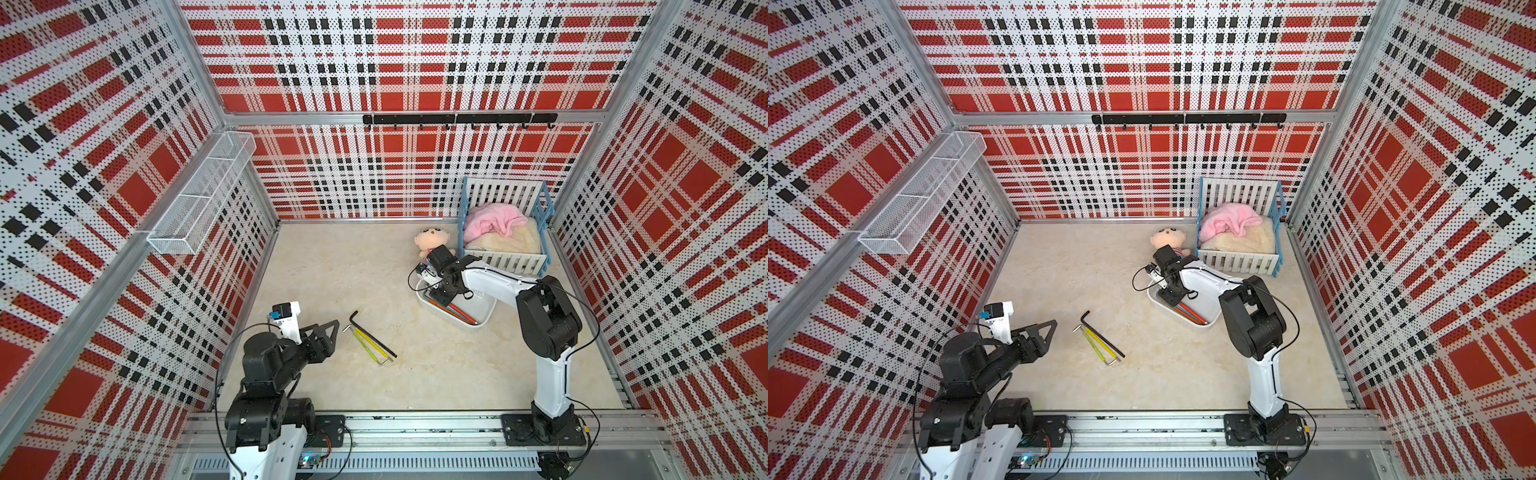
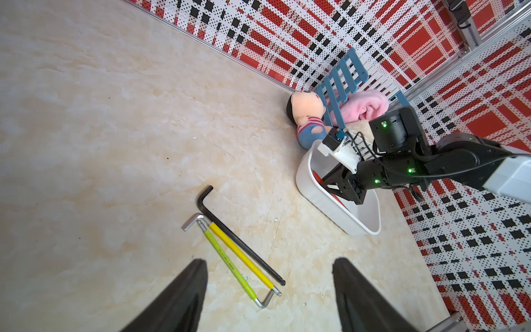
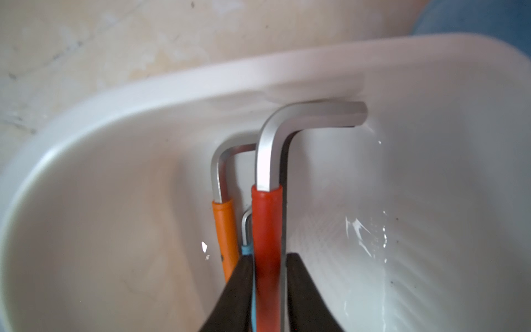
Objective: Put the hex key on the desktop into the storage box
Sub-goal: Place the Allen key in the storage box.
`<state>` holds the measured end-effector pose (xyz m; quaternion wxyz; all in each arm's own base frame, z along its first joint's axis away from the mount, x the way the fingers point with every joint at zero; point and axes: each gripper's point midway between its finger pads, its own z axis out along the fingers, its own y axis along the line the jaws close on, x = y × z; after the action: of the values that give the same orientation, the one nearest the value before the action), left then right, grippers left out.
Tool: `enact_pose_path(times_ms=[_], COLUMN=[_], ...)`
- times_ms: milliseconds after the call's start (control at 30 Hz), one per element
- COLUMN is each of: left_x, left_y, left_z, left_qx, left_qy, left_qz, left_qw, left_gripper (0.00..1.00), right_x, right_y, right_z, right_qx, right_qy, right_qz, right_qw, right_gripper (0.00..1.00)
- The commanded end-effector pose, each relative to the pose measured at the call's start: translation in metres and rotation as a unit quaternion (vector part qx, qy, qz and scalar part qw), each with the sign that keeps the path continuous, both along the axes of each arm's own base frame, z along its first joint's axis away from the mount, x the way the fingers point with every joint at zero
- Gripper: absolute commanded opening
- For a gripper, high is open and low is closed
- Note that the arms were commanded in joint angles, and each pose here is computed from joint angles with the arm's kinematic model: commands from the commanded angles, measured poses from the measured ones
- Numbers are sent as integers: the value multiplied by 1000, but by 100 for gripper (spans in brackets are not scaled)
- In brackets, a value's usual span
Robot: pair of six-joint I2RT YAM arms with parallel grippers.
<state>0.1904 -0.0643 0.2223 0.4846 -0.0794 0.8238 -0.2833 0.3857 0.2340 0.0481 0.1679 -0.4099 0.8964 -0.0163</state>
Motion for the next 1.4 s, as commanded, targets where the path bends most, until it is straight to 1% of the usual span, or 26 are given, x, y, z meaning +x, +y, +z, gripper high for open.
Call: enact_pose_path(times_ms=[0, 100, 400, 467, 600, 733, 867, 1033, 1267, 1367], left_x=[3, 3, 3, 3, 3, 3, 3, 3, 2, 2], left_y=[2, 2, 1, 1, 2, 1, 1, 2, 2, 2], left_z=[1, 1, 1, 1, 1, 1, 1, 2, 2, 3], left_qx=[4, 4, 3, 3, 3, 3, 3, 3, 3, 3], left_qy=[-8, -7, -8, -8, -8, -7, -9, -10, -12, -14], left_qz=[2, 2, 1, 2, 2, 1, 1, 4, 4, 5], left_qw=[1000, 1000, 1000, 1000, 1000, 1000, 1000, 1000, 1000, 1000], left_gripper=[74, 74, 74, 74, 74, 74, 74, 74, 74, 74], right_x=[6, 7, 12, 13, 18, 16, 7, -14, -49, -68], right_y=[4, 4, 7, 11, 22, 42, 67, 106, 161, 185], right_z=[7, 12, 30, 36, 55, 74, 84, 88, 80, 72], right_qx=[6, 9, 20, 29, 66, 93, 91, 111, 135, 150], right_qy=[-9, -14, -28, -26, -34, -45, -52, -43, -9, 16], right_qz=[-11, -13, -24, -28, -38, -32, -15, 11, 50, 69], right_qw=[1000, 1000, 999, 999, 997, 994, 994, 993, 990, 986], right_gripper=[33, 36, 38, 38, 39, 40, 40, 40, 39, 38])
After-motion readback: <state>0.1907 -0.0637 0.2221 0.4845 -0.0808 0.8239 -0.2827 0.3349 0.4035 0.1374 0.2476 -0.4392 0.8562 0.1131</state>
